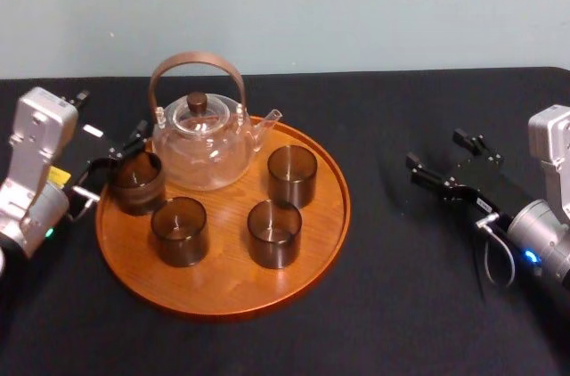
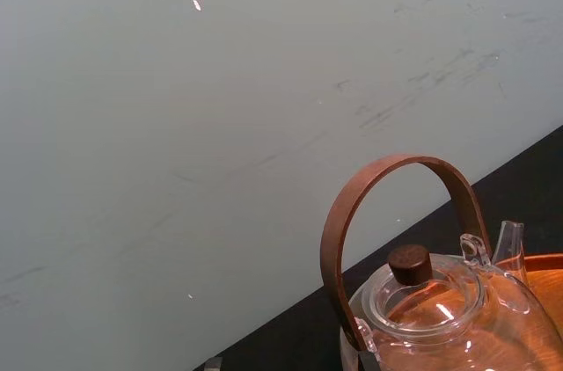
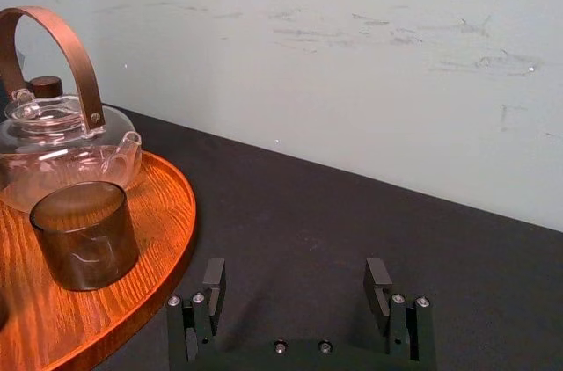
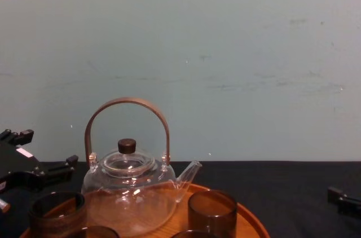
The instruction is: Pick up the glass from the table and place it on the tray.
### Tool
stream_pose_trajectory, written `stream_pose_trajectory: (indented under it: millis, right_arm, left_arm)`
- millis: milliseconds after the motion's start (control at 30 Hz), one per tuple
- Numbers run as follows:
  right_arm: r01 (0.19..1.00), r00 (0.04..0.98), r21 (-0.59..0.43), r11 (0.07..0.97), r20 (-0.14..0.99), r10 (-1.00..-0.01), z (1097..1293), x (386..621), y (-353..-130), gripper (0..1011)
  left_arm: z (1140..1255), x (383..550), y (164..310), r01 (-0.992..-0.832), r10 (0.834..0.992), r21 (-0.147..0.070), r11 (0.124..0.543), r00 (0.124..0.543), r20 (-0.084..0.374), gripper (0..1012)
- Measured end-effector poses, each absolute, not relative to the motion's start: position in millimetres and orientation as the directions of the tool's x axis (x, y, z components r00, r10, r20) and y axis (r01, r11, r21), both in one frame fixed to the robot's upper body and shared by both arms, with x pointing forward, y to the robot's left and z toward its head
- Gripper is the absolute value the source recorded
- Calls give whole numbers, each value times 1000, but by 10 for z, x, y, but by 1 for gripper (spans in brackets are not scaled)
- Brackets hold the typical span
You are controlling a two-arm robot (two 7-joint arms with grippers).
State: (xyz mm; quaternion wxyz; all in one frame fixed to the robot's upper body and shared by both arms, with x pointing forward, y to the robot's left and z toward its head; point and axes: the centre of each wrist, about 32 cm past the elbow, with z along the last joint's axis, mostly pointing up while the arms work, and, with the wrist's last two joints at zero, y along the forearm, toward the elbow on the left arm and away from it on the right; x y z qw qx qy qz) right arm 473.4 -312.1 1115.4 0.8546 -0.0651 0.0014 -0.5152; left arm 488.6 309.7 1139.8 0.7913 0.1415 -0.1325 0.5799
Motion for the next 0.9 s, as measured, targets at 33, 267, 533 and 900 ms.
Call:
stream_pose_trajectory:
  millis: [33,267,533,900]
  right_arm:
    - [880,469,-113,461,65,-881,11154,4735,-3121,1002]
    - [880,469,-113,461,65,-881,11154,4734,-3121,1002]
    - [880,469,-113,461,65,-881,11154,4735,-3121,1002]
    - [880,469,-113,461,65,-881,11154,4735,-3121,1003]
  left_arm:
    - [11398,4886,3097,-955,880,70,287,292,374,1001]
    - [11398,4886,3097,-955,880,70,287,292,374,1001]
    - [11398,4886,3097,-955,880,70,287,292,374,1001]
    - [11398,4886,3097,-955,880,70,287,292,374,1001]
